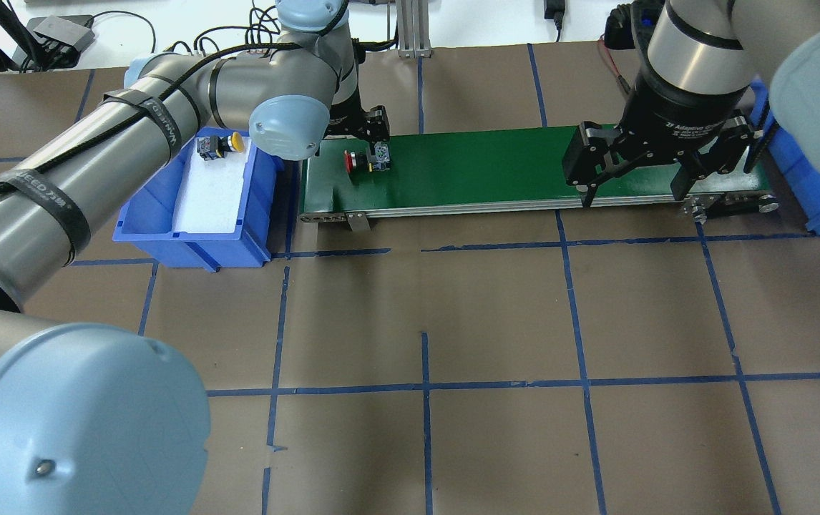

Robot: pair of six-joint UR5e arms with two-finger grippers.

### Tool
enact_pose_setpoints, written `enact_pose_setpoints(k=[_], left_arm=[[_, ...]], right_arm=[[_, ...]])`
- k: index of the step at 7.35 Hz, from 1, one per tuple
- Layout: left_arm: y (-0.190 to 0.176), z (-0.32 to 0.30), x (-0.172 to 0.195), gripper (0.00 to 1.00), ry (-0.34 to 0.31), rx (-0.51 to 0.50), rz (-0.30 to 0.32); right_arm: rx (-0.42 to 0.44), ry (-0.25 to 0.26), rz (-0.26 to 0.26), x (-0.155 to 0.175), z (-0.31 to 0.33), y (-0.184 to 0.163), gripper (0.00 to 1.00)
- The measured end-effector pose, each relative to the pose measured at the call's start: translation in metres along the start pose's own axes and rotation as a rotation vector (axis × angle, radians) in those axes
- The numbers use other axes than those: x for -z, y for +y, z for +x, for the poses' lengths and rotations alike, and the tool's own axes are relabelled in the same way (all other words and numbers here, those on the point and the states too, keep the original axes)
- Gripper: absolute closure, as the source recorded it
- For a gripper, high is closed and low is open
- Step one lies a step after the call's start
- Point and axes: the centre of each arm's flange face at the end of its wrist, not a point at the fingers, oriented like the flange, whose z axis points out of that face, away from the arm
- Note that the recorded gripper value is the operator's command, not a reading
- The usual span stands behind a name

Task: Transport two buttons from left to right
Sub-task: 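Return the left gripper to the bin while the right moves over the belt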

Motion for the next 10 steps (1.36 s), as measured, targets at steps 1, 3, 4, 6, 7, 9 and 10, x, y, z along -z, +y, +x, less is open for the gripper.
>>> enact_pose_setpoints(k=[1,3,4,6,7,9,10], left_arm=[[-0.005,-0.025,0.011,0.00,-0.011,0.014,0.002],[-0.019,-0.109,0.047,0.00,-0.027,0.044,0.020],[-0.023,-0.151,0.060,0.00,-0.033,0.048,0.018],[-0.031,-0.218,0.057,0.02,-0.029,0.059,0.006],[-0.037,-0.238,0.045,0.02,-0.010,0.080,0.002],[-0.050,-0.251,0.014,0.06,0.011,0.110,0.014],[-0.055,-0.252,0.001,0.07,0.013,0.116,0.019]], right_arm=[[0.000,0.000,0.000,0.000,0.000,0.000,0.00],[-0.001,0.000,0.002,0.000,0.000,-0.001,0.00],[-0.007,-0.002,0.006,0.000,0.000,-0.001,0.00],[-0.018,-0.007,0.009,0.000,-0.001,-0.003,0.00],[-0.016,-0.007,0.018,0.000,0.000,-0.005,0.00],[0.091,-0.006,0.045,-0.003,0.000,-0.014,0.02],[0.171,-0.012,0.054,-0.004,0.000,-0.018,0.01]])
